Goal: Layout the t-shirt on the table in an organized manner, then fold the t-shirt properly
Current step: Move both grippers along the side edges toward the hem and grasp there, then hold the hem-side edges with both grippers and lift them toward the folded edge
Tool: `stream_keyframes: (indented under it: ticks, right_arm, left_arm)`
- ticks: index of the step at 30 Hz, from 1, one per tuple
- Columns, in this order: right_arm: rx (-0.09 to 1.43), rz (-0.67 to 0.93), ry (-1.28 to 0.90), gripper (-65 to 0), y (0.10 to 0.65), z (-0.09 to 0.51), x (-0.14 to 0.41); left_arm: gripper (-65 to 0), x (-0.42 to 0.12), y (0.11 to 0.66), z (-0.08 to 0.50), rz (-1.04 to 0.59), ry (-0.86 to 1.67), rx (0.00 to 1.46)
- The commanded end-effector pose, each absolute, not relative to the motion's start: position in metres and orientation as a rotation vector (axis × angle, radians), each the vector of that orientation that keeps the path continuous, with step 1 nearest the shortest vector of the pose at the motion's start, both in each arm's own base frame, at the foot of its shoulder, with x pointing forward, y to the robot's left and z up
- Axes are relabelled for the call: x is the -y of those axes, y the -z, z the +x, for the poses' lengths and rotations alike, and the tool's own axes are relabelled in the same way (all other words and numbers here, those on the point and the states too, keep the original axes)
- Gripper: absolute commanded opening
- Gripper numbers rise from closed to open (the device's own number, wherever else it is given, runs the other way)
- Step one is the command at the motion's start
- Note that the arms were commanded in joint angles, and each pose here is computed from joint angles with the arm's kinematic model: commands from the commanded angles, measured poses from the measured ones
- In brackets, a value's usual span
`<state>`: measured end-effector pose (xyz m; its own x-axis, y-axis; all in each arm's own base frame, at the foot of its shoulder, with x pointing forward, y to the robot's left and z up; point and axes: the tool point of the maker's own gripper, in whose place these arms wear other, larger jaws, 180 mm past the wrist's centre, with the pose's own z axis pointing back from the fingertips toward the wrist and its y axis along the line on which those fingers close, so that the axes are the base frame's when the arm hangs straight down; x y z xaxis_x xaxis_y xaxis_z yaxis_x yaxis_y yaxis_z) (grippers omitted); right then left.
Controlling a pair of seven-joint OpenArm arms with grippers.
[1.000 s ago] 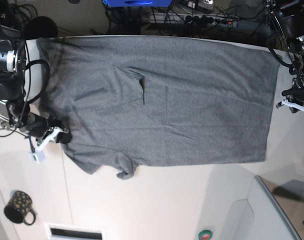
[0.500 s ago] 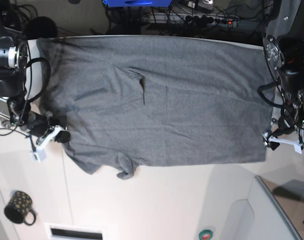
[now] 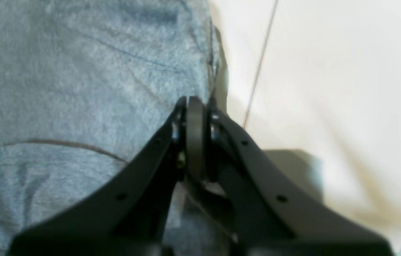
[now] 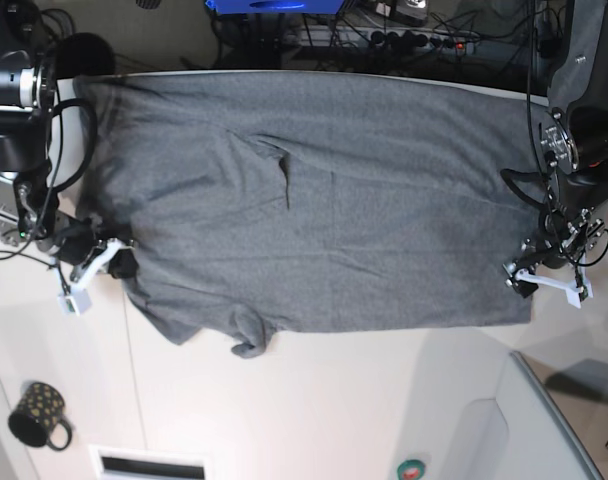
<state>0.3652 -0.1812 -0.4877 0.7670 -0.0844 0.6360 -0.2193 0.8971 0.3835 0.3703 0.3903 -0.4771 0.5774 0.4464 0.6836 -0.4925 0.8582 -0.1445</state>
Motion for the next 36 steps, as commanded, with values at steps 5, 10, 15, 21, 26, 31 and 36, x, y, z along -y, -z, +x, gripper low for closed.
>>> stream_keyframes:
  ticks: [5,10,15,21,26,31,36]
  right_arm:
    - [0.777,0.458,-0.083,-64.4,0.465,0.387,0.188]
    - [0.782,0.457,-0.086,-64.4,0.464,0.389,0.188]
    - [0.782,0.457,-0.086,-64.4,0.464,0.389,0.188]
    - [0.813,0.452,-0.109,-64.4,0.455,0.393,0.187]
    - [0.856,0.435,-0.178,-64.4,0.439,0.39,0.181]
    - [0.84,0.413,-0.24,-64.4,0.431,0.383,0.177]
    - [0.836,0.403,-0.287,-64.4,0.428,0.368,0.17]
  left_arm:
    - [-34.7,-0.393,0.487,0.355,0.077,-0.548,0.733]
    - [-65.0,-0.38,0.496,0.353,0.054,-0.548,0.721]
    - [-65.0,-0.378,0.484,0.364,0.056,-0.512,0.774]
    - [-65.0,-0.364,0.454,0.384,0.035,-0.414,0.803]
    - [-65.0,-0.368,0.425,0.379,0.047,-0.395,0.855]
    - [-65.0,-0.376,0.402,0.362,0.053,-0.375,0.877]
    - [-65.0,-0.368,0.394,0.343,0.07,-0.277,0.864]
